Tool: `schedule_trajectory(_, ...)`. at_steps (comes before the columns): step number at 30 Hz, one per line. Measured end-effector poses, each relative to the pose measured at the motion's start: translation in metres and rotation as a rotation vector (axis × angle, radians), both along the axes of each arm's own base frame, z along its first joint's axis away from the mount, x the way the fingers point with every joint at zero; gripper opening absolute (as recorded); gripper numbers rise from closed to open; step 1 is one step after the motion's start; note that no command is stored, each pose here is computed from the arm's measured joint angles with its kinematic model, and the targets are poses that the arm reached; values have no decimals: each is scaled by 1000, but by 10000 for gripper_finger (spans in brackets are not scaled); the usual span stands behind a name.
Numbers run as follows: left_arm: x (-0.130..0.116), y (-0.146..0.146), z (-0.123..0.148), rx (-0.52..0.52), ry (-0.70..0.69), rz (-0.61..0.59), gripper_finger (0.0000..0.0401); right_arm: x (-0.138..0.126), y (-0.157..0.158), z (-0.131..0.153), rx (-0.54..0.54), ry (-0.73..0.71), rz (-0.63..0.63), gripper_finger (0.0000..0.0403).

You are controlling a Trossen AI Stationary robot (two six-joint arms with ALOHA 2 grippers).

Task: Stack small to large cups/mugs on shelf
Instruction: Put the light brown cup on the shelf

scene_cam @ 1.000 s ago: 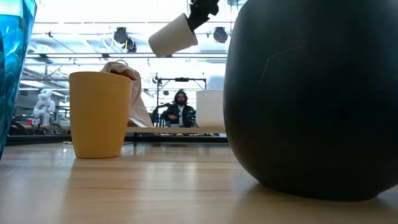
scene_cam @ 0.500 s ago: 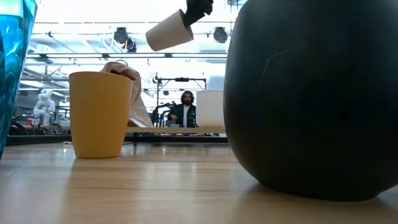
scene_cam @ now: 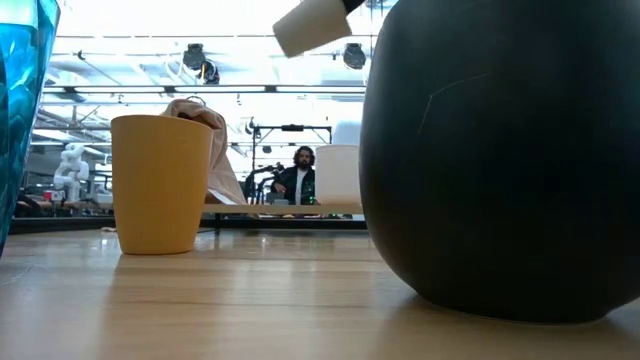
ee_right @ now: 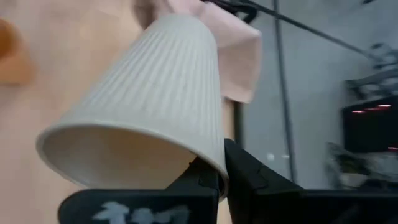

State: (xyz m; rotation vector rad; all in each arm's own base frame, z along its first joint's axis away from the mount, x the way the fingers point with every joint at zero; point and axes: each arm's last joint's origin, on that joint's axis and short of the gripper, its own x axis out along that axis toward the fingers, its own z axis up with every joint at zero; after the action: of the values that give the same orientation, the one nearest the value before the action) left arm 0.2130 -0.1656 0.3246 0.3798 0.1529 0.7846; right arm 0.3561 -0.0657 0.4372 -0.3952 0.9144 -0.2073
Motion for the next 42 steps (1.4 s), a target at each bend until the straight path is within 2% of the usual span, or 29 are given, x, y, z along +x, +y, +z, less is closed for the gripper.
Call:
schedule_trajectory(8,4,5,0,0,-6,18,172,-20,26,-6,150,144,-27,0)
schedule_trajectory(19,5,6,0,-2,-8,23,173,-8,60,-73,292,417,21,0)
schedule_trajectory(25,5,6,0,-4,-10,23,172,-1,63,-124,301,519,14,0)
schedule_trajectory(29,5,6,0,-4,-10,23,172,-4,64,-149,315,589,28,0)
schedule_trajectory(38,5,6,0,-4,-10,23,173,-7,65,-162,313,630,32,0)
schedule_trajectory(42,5,6,0,-4,-10,23,172,-7,66,-171,359,642,40,0)
